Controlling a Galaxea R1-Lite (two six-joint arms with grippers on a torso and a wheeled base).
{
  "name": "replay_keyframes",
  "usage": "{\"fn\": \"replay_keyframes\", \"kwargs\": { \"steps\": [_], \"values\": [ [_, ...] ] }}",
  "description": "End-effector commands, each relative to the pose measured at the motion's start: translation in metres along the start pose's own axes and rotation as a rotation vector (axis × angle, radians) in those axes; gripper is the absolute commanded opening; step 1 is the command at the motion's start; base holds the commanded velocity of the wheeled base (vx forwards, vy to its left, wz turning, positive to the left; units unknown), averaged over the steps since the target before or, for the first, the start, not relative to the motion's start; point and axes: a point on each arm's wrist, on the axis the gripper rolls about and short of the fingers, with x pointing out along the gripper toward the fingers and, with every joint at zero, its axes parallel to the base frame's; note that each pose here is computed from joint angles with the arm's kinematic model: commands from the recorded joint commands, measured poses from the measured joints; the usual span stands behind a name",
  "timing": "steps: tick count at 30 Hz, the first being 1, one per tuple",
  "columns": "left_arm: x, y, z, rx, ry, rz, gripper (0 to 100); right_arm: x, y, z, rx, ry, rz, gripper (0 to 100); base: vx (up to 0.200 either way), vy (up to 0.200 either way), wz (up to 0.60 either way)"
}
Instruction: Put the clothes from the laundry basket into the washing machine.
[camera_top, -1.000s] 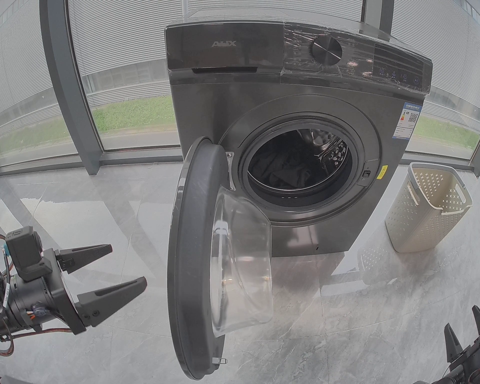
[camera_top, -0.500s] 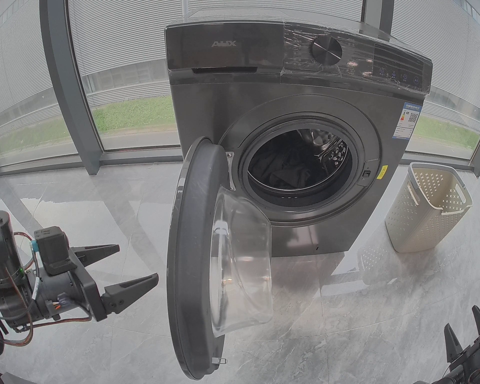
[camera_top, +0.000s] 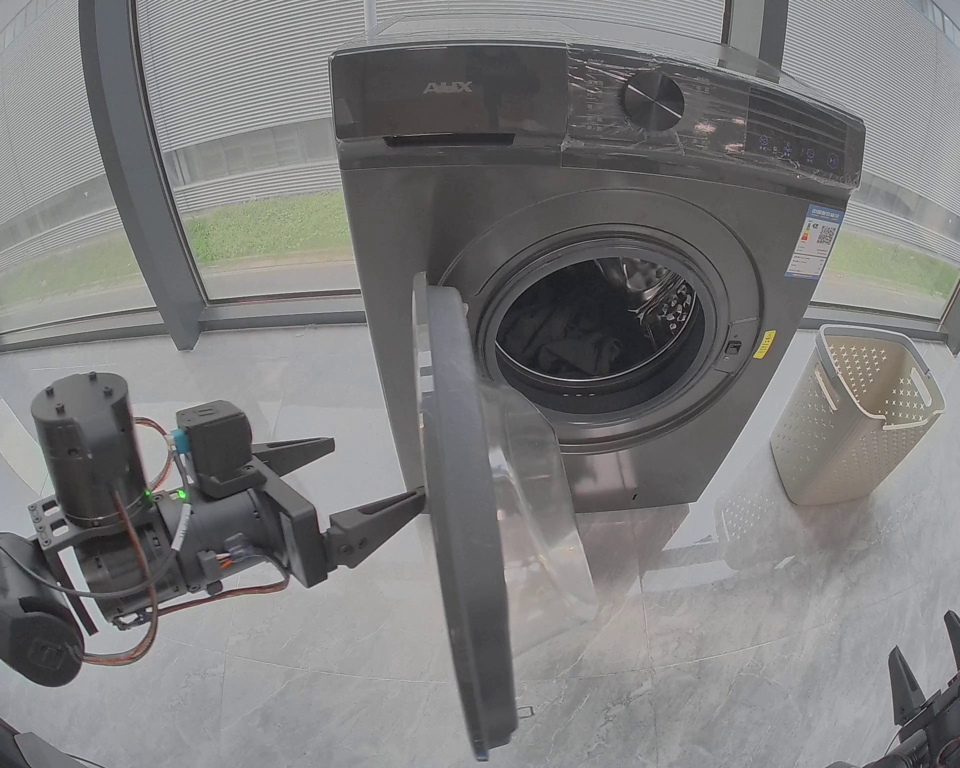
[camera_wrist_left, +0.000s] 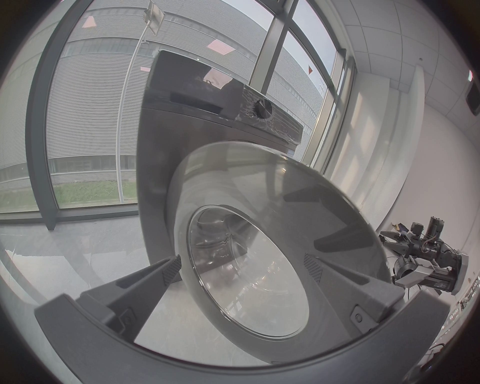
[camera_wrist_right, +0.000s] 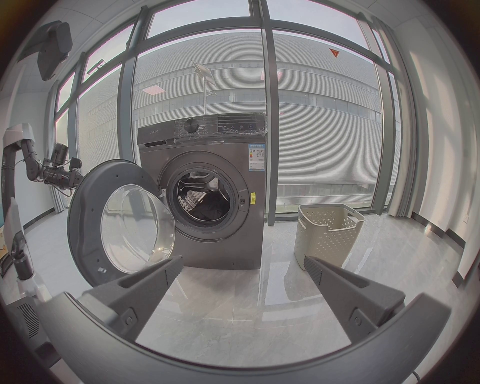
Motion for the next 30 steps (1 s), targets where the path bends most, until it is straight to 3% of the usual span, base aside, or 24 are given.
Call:
{"fn": "replay_keyframes", "kwargs": {
  "steps": [1,12,30],
  "values": [
    [0.031,-0.005,-0.007,0.001,0.041,-0.016,100,0.0,0.0,-0.005,0.0,0.001,0.001,100,0.0,0.0,0.0],
    [0.066,-0.002,0.001,0.004,0.001,-0.002,100,0.0,0.0,-0.005,0.0,0.001,0.001,100,0.0,0.0,0.0],
    [0.112,-0.008,0.016,0.011,-0.073,-0.014,100,0.0,0.0,-0.005,0.0,0.001,0.001,100,0.0,0.0,0.0]
  ]
}}
